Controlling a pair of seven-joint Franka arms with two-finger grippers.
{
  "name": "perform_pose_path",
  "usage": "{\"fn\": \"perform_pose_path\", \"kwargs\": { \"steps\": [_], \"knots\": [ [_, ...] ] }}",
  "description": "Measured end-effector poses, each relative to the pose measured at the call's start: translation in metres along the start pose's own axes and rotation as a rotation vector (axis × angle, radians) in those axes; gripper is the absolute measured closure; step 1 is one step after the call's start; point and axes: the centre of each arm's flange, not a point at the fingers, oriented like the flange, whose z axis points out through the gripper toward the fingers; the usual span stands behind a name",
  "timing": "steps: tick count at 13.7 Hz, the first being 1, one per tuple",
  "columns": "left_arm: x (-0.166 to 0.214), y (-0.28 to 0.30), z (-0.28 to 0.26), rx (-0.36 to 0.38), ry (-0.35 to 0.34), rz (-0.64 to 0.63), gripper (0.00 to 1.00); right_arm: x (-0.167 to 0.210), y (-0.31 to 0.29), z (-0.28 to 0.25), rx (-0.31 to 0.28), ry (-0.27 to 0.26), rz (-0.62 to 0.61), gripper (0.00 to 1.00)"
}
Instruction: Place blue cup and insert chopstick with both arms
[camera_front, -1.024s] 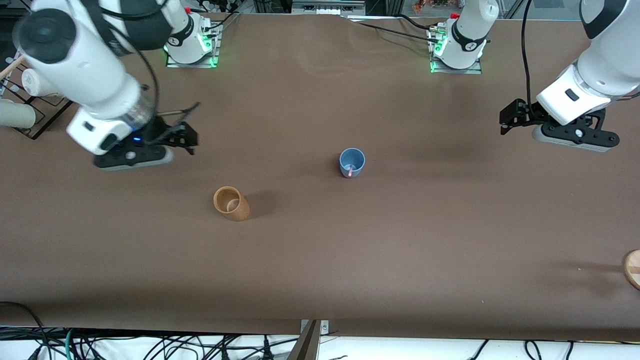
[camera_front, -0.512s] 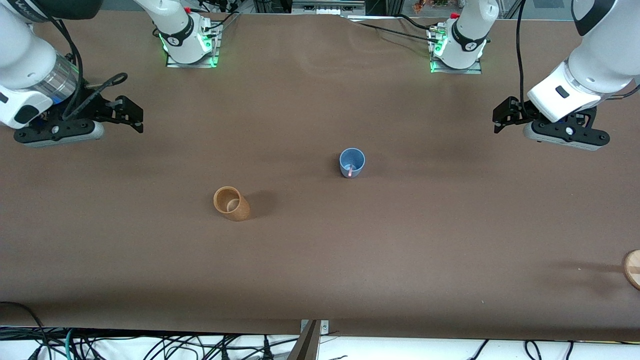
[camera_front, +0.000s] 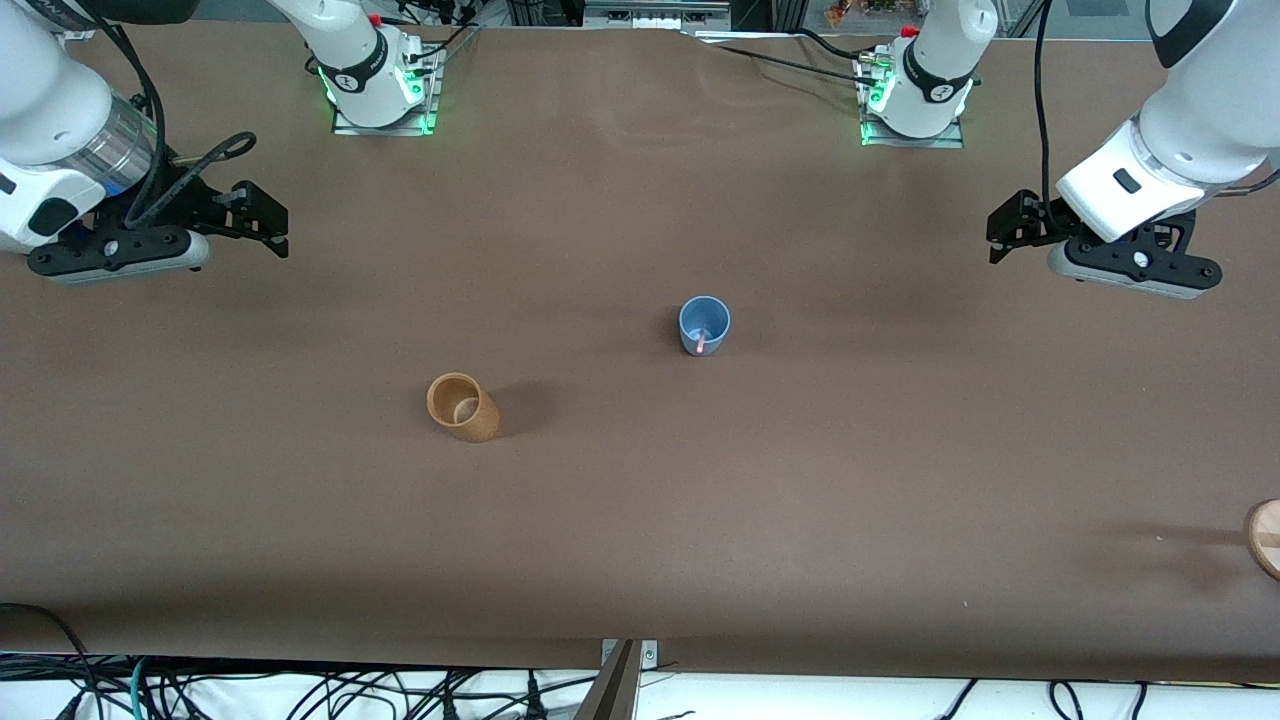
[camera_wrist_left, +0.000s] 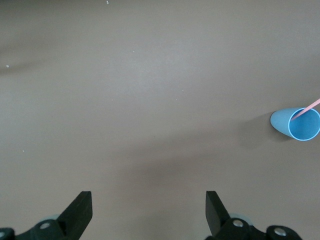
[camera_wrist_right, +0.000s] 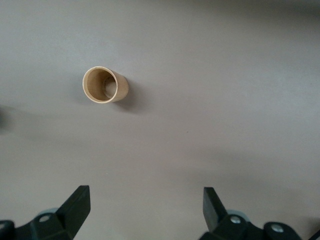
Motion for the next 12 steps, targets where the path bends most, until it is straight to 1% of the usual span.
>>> {"fn": "perform_pose_path", "kwargs": {
  "steps": [5,9,12],
  "knots": [
    [0.0016,0.0036,-0.0070,0.001,0.013,0.007,0.00,-0.0042,0.0013,-0.0087,-0.003,0.015,0.004,0.00],
    [0.0025,0.0055,-0.0105,0.001,0.021,0.010,0.00,-0.0048,0.0013,-0.0093,-0.003,0.016,0.004,0.00],
    [0.0026,0.0087,-0.0106,0.001,0.021,0.016,0.00,-0.0064,0.0012,-0.0092,-0.004,0.006,0.004,0.00]
  ]
}}
